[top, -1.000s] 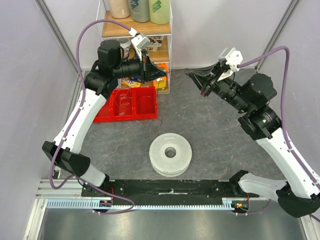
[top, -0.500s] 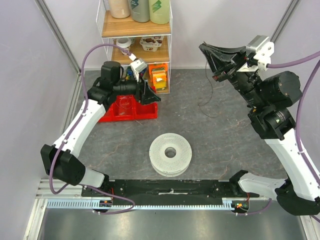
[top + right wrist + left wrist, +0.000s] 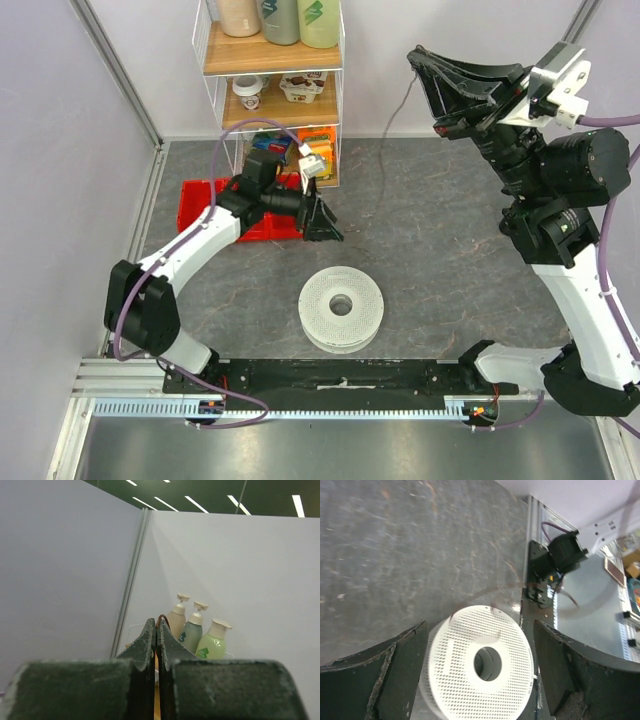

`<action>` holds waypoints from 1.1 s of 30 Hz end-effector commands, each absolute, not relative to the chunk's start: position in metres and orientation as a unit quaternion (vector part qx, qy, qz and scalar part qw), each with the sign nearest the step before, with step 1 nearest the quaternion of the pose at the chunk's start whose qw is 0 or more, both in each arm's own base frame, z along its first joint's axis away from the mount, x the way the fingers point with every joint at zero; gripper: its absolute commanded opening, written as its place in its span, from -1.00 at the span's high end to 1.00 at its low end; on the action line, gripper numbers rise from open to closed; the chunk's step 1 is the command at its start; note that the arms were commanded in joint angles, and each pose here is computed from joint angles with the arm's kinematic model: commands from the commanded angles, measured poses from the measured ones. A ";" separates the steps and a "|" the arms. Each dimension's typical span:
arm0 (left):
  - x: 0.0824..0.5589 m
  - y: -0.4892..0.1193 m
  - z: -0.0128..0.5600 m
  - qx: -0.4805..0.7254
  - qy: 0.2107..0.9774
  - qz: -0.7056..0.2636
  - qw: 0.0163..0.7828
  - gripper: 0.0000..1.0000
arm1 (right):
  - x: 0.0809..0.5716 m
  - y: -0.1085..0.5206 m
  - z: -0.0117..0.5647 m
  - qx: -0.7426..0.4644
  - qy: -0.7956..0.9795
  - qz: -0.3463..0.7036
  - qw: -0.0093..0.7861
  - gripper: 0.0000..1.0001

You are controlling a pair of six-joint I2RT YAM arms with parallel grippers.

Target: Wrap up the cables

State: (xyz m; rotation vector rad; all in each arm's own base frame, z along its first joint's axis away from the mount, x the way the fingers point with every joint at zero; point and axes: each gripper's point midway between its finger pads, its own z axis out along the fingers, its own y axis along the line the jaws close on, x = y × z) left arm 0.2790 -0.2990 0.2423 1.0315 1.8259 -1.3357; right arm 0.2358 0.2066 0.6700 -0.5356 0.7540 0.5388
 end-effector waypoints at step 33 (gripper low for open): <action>0.293 -0.246 0.183 0.293 0.821 -0.407 0.273 0.96 | 0.214 0.127 0.748 -0.126 0.268 0.125 0.947 1.00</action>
